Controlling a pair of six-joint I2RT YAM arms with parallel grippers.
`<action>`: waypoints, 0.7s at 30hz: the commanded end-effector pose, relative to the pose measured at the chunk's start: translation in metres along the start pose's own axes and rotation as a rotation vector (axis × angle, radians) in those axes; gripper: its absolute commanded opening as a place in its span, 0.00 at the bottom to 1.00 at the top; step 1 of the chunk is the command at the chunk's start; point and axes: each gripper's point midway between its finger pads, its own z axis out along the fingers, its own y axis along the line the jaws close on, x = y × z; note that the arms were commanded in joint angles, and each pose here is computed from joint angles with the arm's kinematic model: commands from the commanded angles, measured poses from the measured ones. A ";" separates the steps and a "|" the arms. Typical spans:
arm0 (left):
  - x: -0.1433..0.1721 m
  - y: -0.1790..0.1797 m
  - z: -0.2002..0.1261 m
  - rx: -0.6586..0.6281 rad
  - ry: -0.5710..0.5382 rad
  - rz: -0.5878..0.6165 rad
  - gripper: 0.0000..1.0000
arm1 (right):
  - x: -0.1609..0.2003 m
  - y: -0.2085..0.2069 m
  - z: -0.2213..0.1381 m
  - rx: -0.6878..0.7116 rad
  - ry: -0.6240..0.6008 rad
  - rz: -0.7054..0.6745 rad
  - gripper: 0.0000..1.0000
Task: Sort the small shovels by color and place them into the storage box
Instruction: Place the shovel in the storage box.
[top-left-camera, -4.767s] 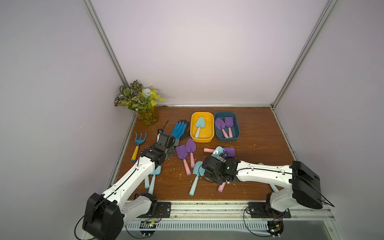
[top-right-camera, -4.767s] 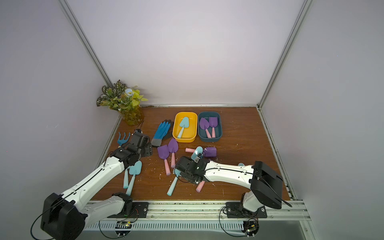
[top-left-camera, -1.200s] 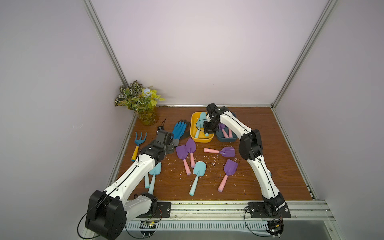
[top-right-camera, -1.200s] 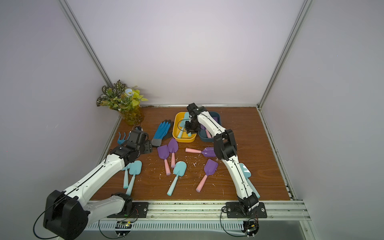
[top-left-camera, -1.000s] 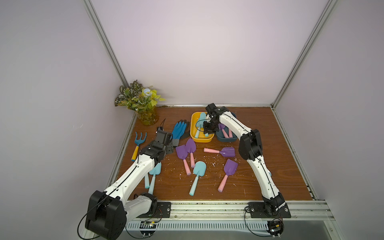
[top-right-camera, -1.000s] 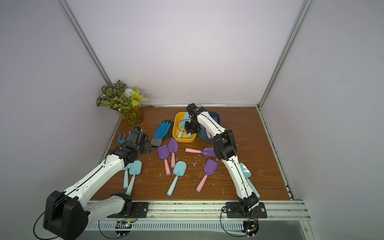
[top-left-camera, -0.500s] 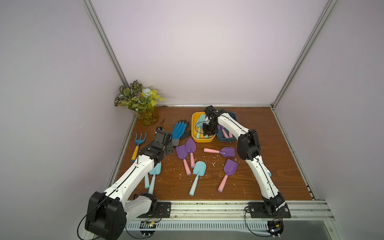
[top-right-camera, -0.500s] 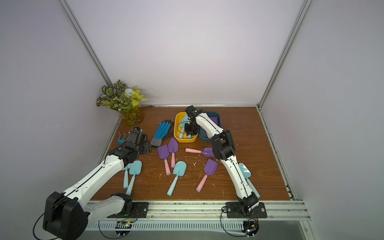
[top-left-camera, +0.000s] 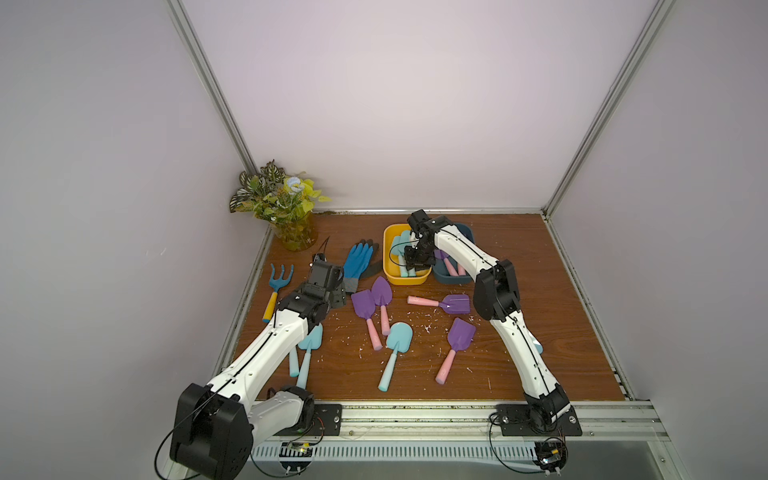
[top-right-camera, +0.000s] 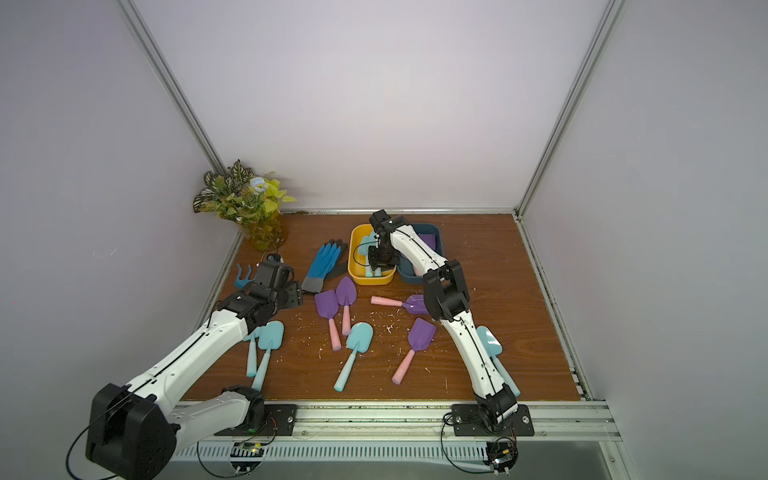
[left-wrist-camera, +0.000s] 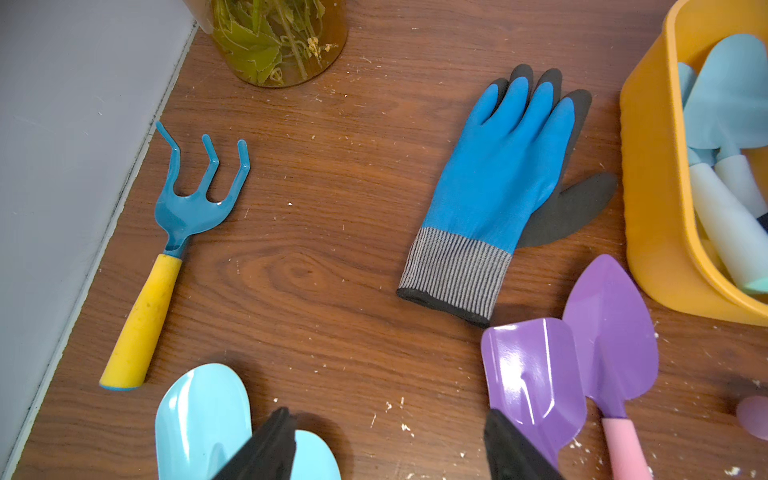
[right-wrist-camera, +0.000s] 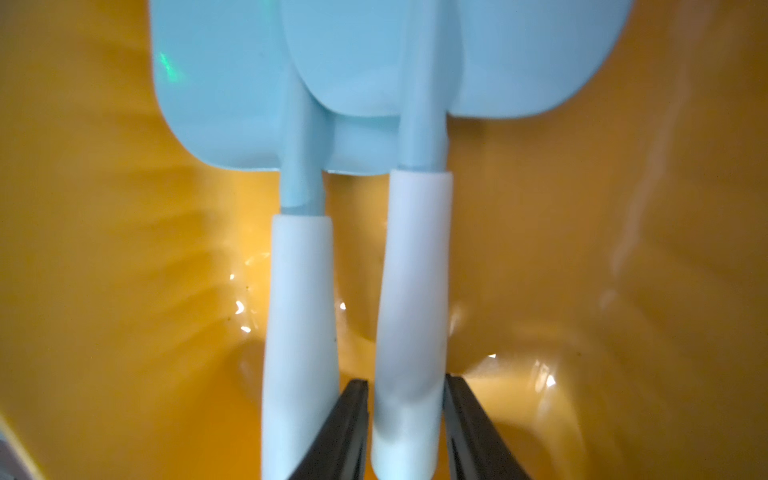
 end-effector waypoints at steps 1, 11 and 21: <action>-0.002 0.005 -0.001 -0.003 -0.011 -0.007 0.74 | -0.007 0.005 -0.020 0.005 -0.039 -0.020 0.39; -0.004 0.006 -0.003 -0.004 -0.023 -0.019 0.74 | -0.029 0.016 -0.077 -0.004 -0.176 -0.019 0.43; -0.005 0.008 -0.006 -0.004 -0.034 -0.028 0.74 | -0.023 0.036 -0.182 -0.011 -0.409 -0.078 0.46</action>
